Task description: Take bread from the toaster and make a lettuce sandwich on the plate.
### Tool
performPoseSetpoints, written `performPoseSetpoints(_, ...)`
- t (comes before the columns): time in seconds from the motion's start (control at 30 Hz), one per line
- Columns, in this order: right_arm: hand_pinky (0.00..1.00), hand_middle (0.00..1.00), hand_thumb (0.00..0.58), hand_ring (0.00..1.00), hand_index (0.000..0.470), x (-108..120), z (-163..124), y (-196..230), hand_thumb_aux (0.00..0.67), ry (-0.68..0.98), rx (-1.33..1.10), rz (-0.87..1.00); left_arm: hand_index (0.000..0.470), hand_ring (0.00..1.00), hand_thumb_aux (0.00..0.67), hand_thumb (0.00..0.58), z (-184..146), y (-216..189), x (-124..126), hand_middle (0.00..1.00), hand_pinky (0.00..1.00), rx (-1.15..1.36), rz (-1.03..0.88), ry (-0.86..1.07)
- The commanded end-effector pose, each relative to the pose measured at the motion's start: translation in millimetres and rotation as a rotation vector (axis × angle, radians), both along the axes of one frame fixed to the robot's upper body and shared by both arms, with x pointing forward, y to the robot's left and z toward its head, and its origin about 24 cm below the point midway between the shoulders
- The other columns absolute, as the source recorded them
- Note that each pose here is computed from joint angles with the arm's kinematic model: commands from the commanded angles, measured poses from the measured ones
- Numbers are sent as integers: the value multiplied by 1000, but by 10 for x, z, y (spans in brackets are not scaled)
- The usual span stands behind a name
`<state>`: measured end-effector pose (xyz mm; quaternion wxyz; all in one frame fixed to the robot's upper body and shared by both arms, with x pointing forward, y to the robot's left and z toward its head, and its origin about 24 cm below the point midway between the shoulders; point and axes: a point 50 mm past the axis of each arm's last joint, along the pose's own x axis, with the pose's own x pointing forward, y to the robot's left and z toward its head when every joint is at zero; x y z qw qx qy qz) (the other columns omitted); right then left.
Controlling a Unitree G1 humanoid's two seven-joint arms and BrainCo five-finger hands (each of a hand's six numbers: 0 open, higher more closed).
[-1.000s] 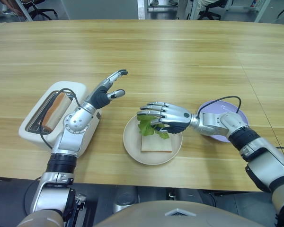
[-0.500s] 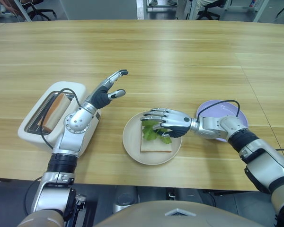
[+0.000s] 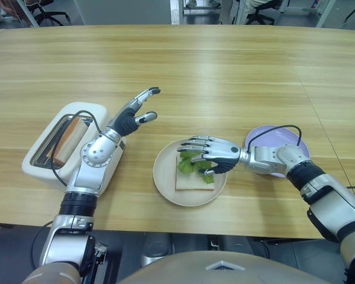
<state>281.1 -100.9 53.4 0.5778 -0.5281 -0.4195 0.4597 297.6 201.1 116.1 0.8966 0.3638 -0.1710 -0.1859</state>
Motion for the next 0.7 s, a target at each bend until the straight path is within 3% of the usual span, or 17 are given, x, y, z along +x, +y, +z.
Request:
performPoseSetpoints(0.03, 0, 0, 0, 0, 0, -11, -42, -7, 0, 14, -35, 5, 0, 0, 0, 0, -35, 0, 6, 0, 0, 12, 1, 21)
performPoseSetpoints(0.4, 0, 0, 0, 0, 0, 0, 31, -42, 0, -11, -10, -4, 0, 0, 0, 0, 38, -2, -42, 0, 0, -11, -11, -7)
performPoseSetpoints(0.7, 0, 0, 0, 0, 0, 48, 428, -197, 0, -82, 230, -80, 0, 0, 0, 0, 566, 3, -234, 0, 0, -34, 19, -232)
